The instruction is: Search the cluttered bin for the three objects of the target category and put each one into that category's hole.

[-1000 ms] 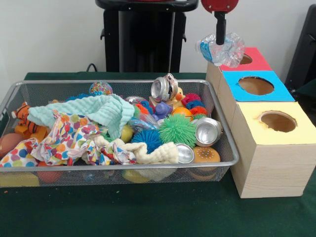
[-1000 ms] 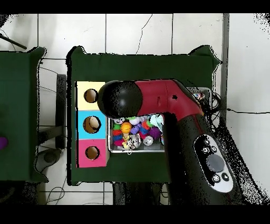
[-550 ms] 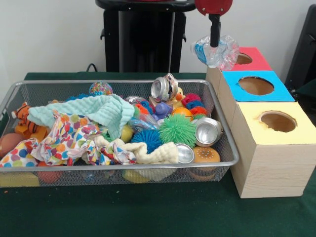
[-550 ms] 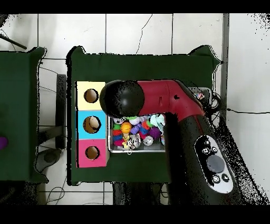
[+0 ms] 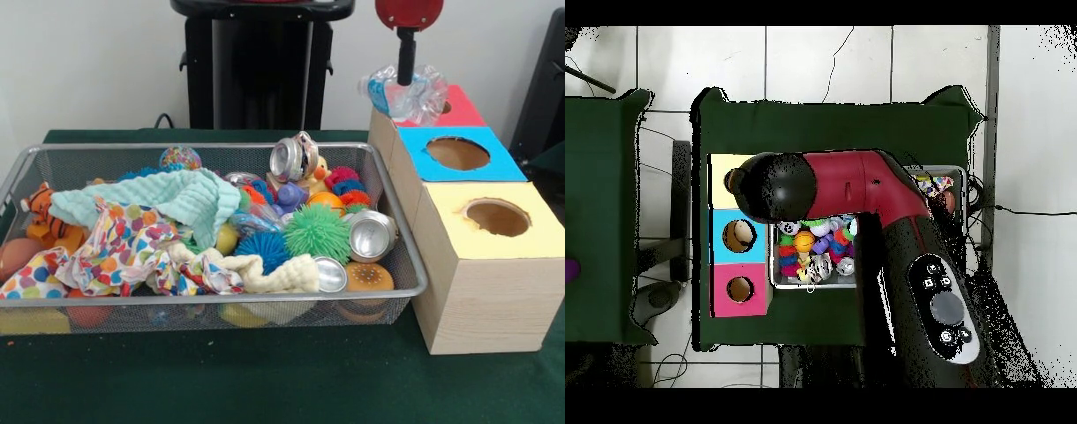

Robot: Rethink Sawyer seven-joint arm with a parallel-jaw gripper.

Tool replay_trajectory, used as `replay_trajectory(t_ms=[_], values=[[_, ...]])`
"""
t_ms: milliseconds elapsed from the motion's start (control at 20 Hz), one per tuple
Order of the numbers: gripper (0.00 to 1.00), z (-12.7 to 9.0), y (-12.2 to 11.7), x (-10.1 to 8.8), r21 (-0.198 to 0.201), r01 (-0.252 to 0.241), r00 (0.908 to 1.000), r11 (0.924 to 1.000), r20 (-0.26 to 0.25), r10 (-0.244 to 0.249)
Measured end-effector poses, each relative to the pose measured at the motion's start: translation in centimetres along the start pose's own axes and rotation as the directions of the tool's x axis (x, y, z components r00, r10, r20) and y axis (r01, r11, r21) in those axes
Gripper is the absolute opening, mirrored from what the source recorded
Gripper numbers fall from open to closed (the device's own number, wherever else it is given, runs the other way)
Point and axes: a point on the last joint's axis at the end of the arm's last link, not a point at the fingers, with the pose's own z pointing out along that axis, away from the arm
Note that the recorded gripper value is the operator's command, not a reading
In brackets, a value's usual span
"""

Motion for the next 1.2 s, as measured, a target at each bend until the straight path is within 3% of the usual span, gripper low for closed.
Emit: replay_trajectory(t_ms=[300, 800, 1200], values=[[0.00, -0.1, 0.2, -0.9, -0.003, -0.008, 0.9999, 1.0000, 0.015, 0.008], [0.00, -0.1, -0.8, 0.9, 0.034, -0.063, 0.9977, 0.9974, 0.029, 0.062], [0.00, 0.4, -0.6, 1.3, 0.031, -0.070, 0.9975, 0.9971, 0.012, 0.070]])
